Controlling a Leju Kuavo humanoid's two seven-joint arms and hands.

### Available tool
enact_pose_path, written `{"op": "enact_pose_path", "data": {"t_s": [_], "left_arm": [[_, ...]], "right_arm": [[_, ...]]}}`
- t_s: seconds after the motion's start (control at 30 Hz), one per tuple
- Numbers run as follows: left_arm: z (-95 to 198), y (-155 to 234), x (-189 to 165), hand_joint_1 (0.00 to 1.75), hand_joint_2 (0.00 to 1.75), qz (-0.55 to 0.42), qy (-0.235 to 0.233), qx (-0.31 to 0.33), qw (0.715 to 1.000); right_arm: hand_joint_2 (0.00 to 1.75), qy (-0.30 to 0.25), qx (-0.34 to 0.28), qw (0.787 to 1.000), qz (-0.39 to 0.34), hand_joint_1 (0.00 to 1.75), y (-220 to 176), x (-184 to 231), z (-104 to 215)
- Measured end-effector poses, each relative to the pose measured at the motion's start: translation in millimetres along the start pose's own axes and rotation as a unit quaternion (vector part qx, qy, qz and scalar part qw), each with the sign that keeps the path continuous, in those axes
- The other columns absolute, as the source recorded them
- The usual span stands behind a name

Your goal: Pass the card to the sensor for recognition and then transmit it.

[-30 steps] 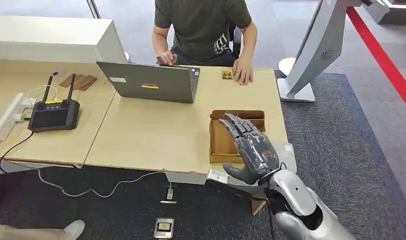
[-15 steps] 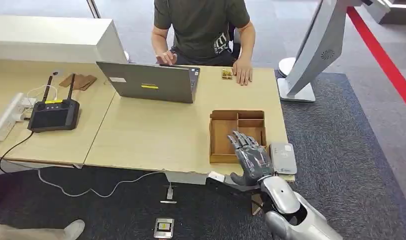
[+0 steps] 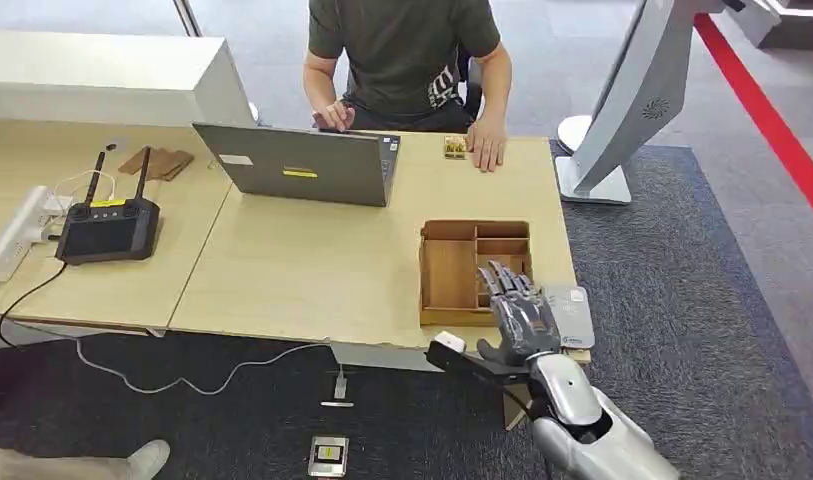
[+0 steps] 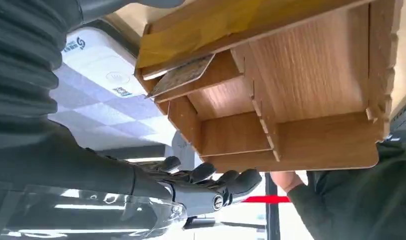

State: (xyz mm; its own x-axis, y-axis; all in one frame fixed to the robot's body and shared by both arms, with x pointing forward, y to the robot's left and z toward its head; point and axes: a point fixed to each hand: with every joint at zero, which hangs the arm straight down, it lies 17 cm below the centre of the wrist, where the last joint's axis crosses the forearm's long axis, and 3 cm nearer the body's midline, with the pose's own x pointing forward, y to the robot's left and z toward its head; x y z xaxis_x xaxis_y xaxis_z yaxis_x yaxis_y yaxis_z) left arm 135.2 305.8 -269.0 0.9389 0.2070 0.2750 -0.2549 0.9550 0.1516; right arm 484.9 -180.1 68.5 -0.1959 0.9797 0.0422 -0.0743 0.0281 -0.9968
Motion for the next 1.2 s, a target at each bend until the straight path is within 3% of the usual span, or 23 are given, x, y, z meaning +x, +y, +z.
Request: {"op": "enact_pose_path", "data": {"t_s": [0.23,0.57,0.83,1.2], "left_arm": [[0,0,-1,0.00,1.75,-0.002,-0.001,0.000,1.000],[0,-1,0,0.00,1.75,-0.010,-0.002,-0.002,1.000],[1,-5,5,0.00,1.75,-0.024,-0.005,-0.010,1.000],[1,-7,6,0.00,1.75,-0.035,-0.007,-0.011,0.999]], "right_arm": [[1.75,-0.006,-0.029,0.999,-0.023,0.00,-6,2,-4],[1.75,-0.001,-0.013,1.000,-0.007,0.00,13,8,0],[1.75,0.031,0.006,0.999,0.010,0.00,29,-7,7],[1.75,0.069,0.001,0.997,0.029,0.00,22,-34,3]]}}
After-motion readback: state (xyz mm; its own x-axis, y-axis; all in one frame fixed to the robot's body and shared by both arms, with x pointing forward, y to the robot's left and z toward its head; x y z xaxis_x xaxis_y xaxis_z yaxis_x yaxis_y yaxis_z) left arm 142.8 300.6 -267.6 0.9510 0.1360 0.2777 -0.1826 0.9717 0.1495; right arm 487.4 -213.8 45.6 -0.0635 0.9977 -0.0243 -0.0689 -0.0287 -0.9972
